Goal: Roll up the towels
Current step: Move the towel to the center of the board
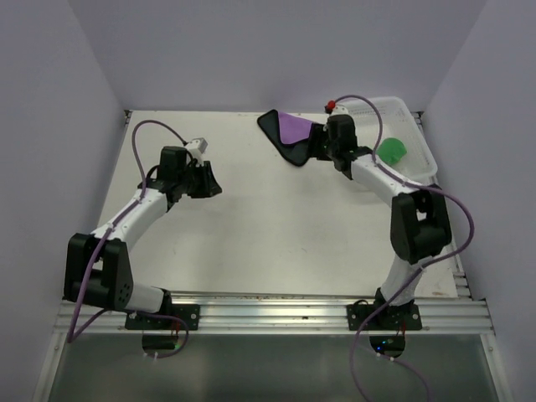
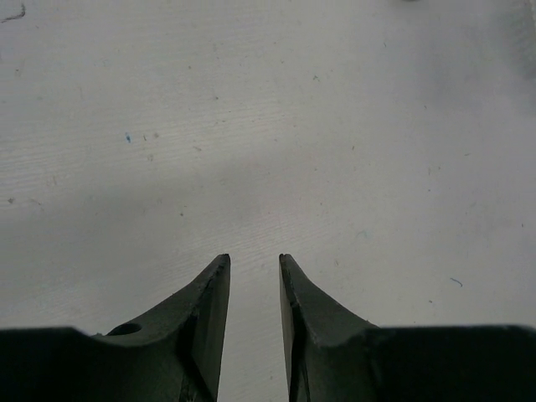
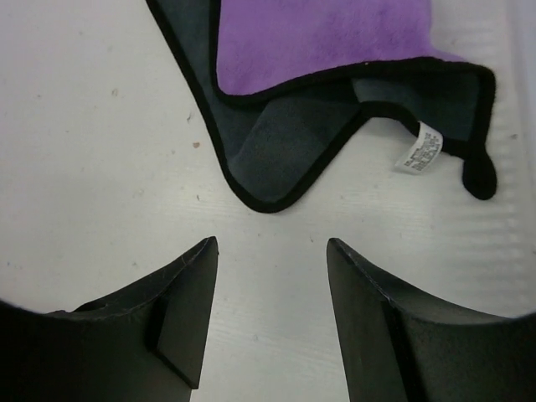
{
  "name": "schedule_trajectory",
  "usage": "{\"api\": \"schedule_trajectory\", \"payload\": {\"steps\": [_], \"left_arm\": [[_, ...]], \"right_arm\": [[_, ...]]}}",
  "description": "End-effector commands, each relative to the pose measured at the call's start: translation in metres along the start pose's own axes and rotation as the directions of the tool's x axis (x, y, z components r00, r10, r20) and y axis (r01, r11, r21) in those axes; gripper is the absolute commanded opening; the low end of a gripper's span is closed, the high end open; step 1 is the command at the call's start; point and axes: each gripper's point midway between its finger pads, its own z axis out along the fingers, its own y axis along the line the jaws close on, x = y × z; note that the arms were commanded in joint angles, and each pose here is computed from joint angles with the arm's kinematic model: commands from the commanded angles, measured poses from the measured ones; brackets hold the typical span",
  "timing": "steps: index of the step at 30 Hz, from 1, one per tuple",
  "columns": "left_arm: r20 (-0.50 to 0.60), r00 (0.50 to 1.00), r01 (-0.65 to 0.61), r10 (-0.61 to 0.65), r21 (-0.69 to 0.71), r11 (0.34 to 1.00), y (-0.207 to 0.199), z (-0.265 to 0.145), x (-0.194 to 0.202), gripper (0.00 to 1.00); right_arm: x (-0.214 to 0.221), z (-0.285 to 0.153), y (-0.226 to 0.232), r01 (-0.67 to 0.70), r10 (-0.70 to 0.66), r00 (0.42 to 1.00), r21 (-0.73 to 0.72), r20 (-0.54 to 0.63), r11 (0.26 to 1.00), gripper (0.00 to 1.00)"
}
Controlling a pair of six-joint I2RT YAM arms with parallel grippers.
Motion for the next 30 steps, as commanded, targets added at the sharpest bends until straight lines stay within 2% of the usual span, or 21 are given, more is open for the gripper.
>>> {"api": "schedule_trajectory", "payload": {"steps": [1, 4, 8, 11, 12, 21, 23, 27, 28, 30], "left_arm": [[0.066, 0.997, -0.042, 0.045, -0.042, 0.998, 0.006, -0.012, -0.016, 0.34], [0.071, 0.996, -0.044, 0.046, -0.039, 0.998, 0.005, -0.013, -0.017, 0.35], [0.065, 0.997, -0.043, 0.043, -0.011, 0.999, 0.0, -0.012, -0.017, 0.35], [0.063, 0.997, -0.044, 0.045, -0.02, 0.999, 0.001, -0.013, -0.018, 0.36], [0.072, 0.996, -0.048, 0.049, -0.02, 0.999, 0.0, -0.015, -0.02, 0.36], [0.067, 0.997, -0.038, 0.035, 0.042, 0.998, -0.009, -0.016, -0.019, 0.37], [0.065, 0.997, -0.036, 0.033, 0.05, 0.998, -0.01, -0.016, -0.019, 0.37], [0.069, 0.997, -0.034, 0.03, 0.057, 0.998, -0.011, -0.018, -0.02, 0.38], [0.068, 0.997, -0.034, 0.03, 0.06, 0.998, -0.011, -0.018, -0.019, 0.38], [0.074, 0.997, -0.035, 0.031, 0.063, 0.997, -0.012, -0.019, -0.021, 0.38]], "right_arm": [[0.021, 0.038, 0.001, -0.002, 0.003, 0.997, 0.02, -0.072, 1.0, 0.59], [0.025, 0.057, 0.009, 0.005, -0.003, 0.995, 0.02, -0.098, 1.0, 0.61], [0.052, 0.089, 0.011, 0.014, -0.008, 0.984, 0.034, -0.176, 0.999, 0.64], [0.047, 0.099, 0.021, 0.027, -0.022, 0.984, 0.022, -0.179, 0.999, 0.65], [0.057, 0.103, 0.023, 0.036, -0.03, 0.979, 0.024, -0.201, 0.999, 0.66], [0.08, 0.12, 0.023, 0.085, -0.058, 0.953, 0.078, -0.298, 0.993, 0.61], [0.091, 0.123, 0.02, 0.096, -0.06, 0.941, 0.092, -0.334, 0.991, 0.57], [0.1, 0.124, 0.019, 0.107, -0.065, 0.932, 0.1, -0.357, 0.989, 0.38], [0.102, 0.123, 0.019, 0.108, -0.065, 0.929, 0.099, -0.364, 0.989, 0.26], [0.103, 0.121, 0.021, 0.113, -0.07, 0.926, 0.097, -0.371, 0.989, 0.16]]}}
